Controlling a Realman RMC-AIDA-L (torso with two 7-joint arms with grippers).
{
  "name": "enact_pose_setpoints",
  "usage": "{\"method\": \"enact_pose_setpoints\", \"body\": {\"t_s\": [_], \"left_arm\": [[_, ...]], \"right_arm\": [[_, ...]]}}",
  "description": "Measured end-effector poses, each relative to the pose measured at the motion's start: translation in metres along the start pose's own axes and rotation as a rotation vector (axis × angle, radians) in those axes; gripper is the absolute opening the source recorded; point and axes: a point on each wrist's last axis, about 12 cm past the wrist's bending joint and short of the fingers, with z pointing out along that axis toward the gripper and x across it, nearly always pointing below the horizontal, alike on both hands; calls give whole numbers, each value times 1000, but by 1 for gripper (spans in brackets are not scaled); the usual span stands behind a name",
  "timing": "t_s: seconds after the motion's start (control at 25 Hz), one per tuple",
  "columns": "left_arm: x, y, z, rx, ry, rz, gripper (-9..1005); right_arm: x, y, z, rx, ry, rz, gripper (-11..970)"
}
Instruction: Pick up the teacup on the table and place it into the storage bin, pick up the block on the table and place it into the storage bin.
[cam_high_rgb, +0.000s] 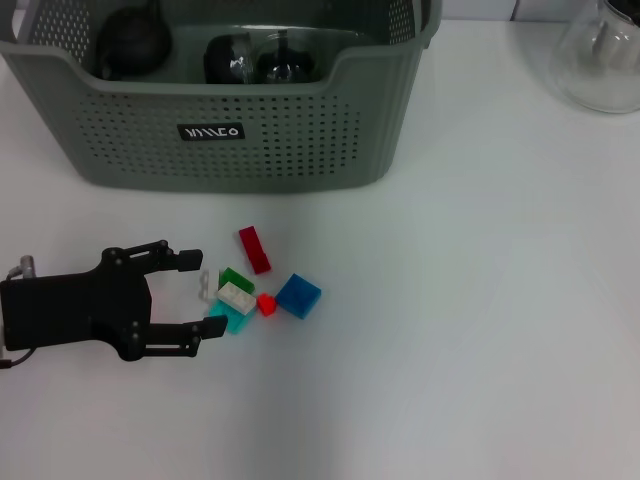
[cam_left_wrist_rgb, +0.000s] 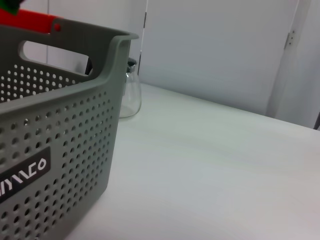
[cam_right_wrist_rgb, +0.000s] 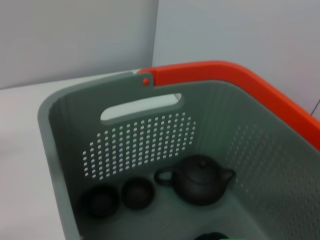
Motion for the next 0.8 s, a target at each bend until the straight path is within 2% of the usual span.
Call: {"method": "enact_pose_setpoints", "body": {"t_s": [0.44,0.52,0.56,0.68,0.8], "left_arm": [[0,1,2,-6,0,1,875],[-1,1,3,-6,0,1,875],[-1,1,3,-6,0,1,875],[-1,1,3,-3,-1,1,875],[-1,0,2,0,-2,1,875]], "right_arm": [[3,-2,-2,9,-4,1,376],[1,-1,-8,7,-20,-5,549],[-1,0,-13,1,-37,-12,635],[-8,7,-38,-34,-129,-38,664],[-6,20,-71,-99,-256,-75,687]]}}
